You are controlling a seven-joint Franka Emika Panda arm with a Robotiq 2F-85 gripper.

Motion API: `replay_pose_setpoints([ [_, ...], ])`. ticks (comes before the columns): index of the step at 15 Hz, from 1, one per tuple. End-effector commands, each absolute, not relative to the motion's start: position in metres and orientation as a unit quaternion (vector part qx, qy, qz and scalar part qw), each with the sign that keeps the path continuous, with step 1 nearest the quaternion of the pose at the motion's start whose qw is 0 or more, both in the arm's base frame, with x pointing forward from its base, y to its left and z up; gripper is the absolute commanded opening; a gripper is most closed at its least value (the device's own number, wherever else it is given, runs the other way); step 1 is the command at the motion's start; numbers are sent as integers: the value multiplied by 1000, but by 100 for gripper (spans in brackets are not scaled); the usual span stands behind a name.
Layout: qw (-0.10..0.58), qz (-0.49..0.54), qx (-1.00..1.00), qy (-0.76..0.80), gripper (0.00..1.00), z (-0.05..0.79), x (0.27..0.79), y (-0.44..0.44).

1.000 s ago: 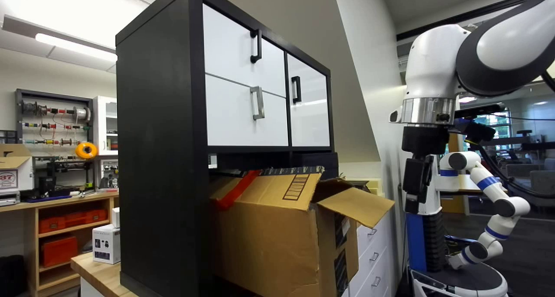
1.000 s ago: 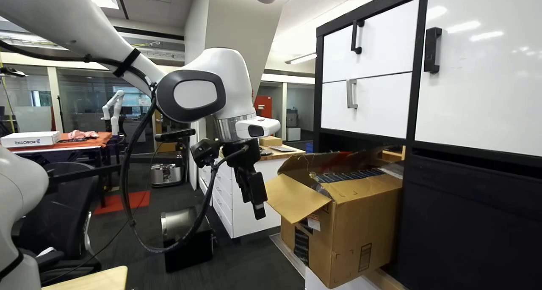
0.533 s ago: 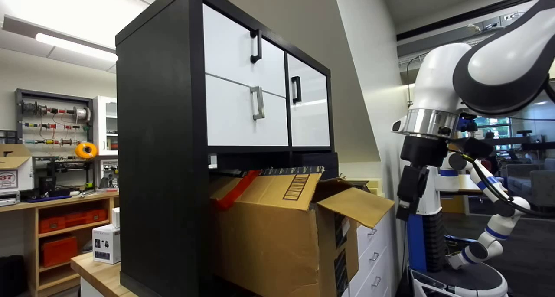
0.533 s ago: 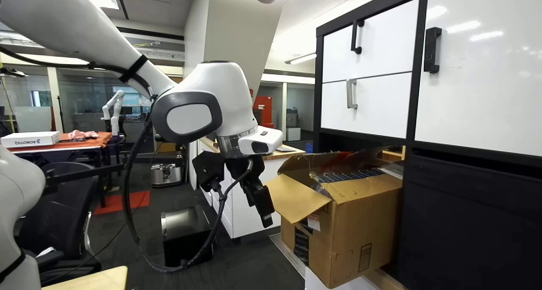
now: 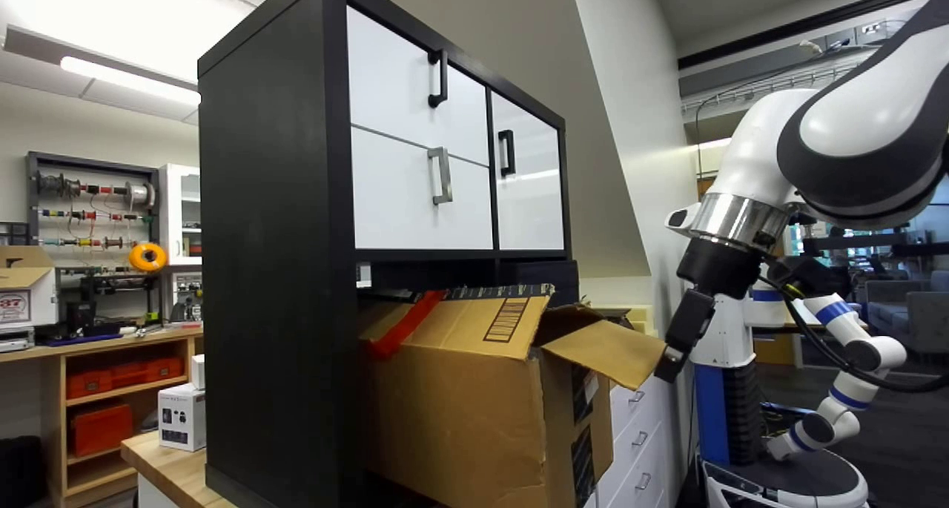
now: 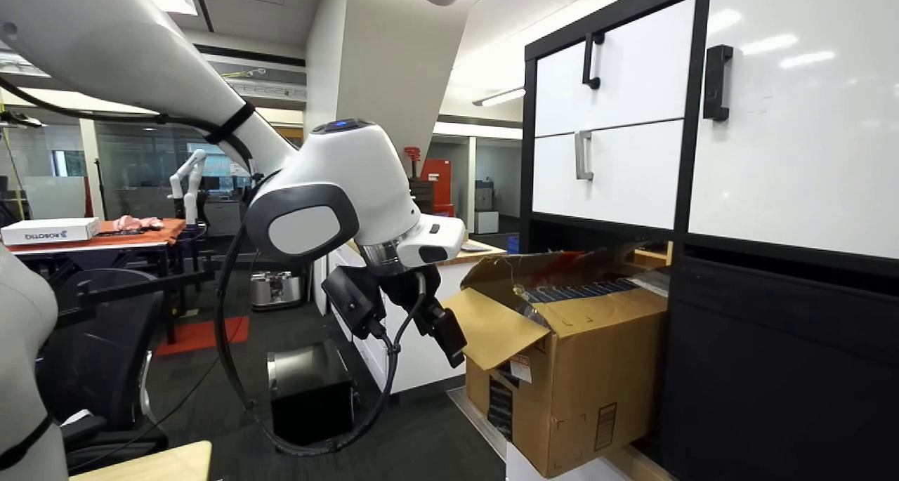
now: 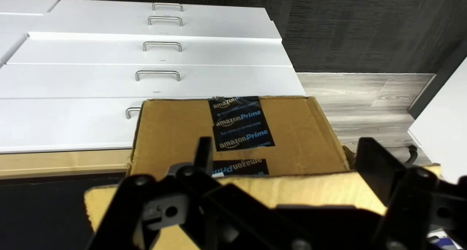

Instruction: Push the box fully in

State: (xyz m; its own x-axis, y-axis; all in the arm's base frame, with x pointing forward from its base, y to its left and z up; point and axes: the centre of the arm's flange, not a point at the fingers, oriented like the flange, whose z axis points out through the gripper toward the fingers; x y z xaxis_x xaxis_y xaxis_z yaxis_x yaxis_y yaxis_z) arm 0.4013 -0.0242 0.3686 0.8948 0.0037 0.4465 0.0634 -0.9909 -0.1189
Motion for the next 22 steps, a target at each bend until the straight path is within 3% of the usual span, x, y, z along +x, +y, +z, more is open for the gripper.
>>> replay_pose_setpoints([
  [1,75,-247,-965,-38,92,344,410,-21],
  [2,77,-247,-965,-41,89,338,414,-20],
  [4,79,-249,-964,-44,63,328,421,-20],
  [5,81,-251,-964,-45,55,324,424,-20],
  [13,88,-295,-950,-52,4,318,463,-28],
  [17,95,-306,-946,-56,0,313,480,-32],
  [22,101,-323,-939,-60,4,303,503,-40],
])
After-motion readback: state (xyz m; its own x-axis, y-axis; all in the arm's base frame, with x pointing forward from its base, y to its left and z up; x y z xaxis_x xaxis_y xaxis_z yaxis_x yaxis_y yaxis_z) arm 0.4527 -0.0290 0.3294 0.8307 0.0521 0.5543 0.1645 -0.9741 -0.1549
